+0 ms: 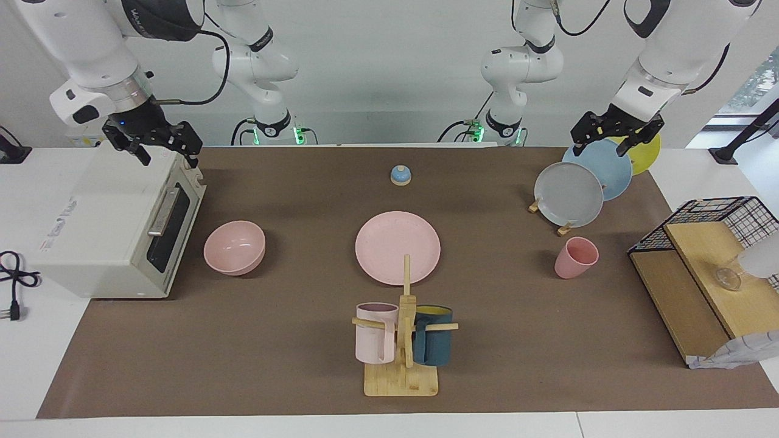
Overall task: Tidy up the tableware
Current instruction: 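Reach the right gripper toward the pink bowl, then lower the right gripper onto the pink bowl rim and grasp it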
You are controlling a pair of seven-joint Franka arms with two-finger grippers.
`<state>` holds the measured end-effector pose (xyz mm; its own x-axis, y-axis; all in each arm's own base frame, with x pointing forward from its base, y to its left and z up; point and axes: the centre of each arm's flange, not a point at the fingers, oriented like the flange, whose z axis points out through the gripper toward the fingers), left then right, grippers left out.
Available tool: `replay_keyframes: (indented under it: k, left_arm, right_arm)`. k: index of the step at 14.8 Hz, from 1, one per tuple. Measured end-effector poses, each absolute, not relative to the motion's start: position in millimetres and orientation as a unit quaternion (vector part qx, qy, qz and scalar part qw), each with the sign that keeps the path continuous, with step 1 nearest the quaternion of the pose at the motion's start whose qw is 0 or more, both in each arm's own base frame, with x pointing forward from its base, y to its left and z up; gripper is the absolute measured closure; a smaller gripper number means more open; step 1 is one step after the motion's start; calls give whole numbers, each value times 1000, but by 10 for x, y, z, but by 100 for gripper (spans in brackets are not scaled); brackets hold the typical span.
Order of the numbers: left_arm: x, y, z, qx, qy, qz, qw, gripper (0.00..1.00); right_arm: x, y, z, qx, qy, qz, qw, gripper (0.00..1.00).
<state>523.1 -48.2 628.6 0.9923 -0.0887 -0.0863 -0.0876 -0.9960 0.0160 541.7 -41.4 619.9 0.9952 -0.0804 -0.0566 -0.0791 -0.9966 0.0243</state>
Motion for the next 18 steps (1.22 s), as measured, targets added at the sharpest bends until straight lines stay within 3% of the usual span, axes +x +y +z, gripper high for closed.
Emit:
replay_keyframes:
  k: [7,13,18]
  left_arm:
    - [5231,-482,6286,998,-44,-44,6,0]
    - [5230,-482,6286,998,-44,-44,6,0]
    - [5230,-482,6286,998,-44,-44,6,0]
  right_arm:
    - [5554,-99,5984,1000,-18,2,3,0]
    - [5700,648,4518,1000,-10,22,-3,0]
    - [5529,964,3743,999,-5,38,-8,0]
